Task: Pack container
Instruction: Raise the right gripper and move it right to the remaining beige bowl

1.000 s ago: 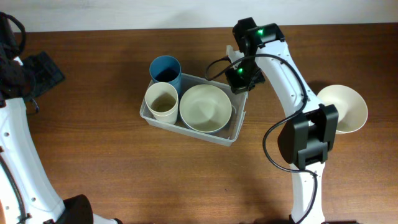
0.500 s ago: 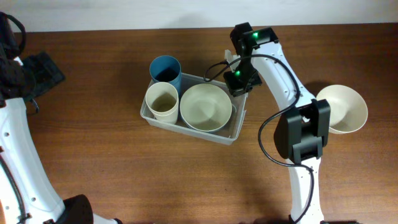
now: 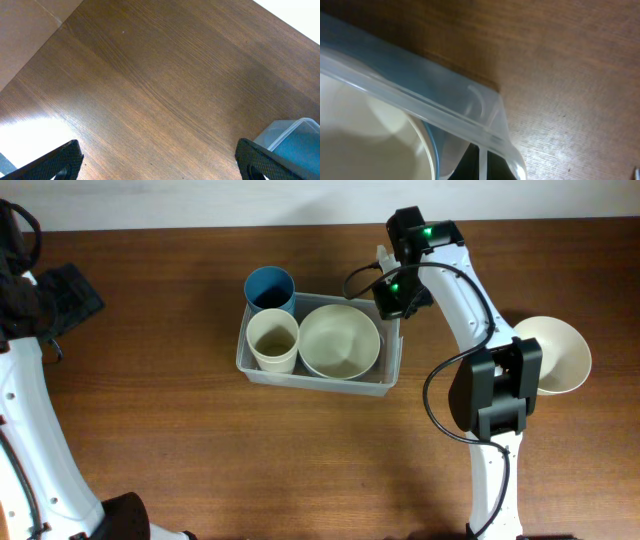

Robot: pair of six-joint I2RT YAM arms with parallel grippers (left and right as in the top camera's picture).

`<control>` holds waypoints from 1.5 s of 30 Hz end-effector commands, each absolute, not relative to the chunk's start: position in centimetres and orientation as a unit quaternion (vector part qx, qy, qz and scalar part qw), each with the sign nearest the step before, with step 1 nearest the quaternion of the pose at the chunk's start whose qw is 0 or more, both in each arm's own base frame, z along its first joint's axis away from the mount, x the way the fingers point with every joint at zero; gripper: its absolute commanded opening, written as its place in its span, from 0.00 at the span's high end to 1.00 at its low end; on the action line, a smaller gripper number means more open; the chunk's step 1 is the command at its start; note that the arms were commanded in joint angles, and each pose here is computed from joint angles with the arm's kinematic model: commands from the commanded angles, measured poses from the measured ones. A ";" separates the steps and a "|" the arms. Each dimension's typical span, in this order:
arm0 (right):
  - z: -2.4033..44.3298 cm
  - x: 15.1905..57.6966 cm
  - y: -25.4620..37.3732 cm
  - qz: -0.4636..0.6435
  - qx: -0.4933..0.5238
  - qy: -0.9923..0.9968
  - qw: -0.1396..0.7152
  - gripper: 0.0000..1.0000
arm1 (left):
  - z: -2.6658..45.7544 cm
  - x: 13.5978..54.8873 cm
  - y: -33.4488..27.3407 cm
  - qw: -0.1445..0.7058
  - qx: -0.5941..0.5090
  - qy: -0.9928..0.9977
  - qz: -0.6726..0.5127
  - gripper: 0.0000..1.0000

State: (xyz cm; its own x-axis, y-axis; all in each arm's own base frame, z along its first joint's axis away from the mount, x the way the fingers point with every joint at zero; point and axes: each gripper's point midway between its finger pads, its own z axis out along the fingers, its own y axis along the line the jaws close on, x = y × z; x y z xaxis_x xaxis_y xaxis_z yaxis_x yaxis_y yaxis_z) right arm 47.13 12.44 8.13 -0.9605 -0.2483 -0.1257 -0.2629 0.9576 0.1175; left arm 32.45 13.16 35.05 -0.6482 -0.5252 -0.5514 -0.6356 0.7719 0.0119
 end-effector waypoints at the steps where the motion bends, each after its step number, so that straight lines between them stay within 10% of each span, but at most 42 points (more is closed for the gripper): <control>1: 8.1 48.3 11.7 0.052 -0.130 0.987 0.072 0.96 | 34.8 32.5 13.2 0.266 -0.327 0.901 0.100 0.00; 15: 9.8 49.2 12.3 0.056 -0.155 0.981 0.099 0.95 | 34.8 32.5 13.2 0.266 -0.327 0.901 0.100 0.00; 23: 18.9 48.1 13.0 0.060 -0.160 0.975 0.141 0.38 | 34.8 32.5 13.2 0.266 -0.327 0.901 0.100 0.00; 27: 20.8 46.9 11.6 0.064 -0.105 0.983 0.134 0.28 | 34.8 32.5 13.2 0.266 -0.327 0.901 0.100 0.01; 45: 26.4 38.7 -3.5 0.018 0.107 0.987 0.122 0.28 | 34.8 32.5 13.2 0.266 -0.327 0.901 0.100 0.00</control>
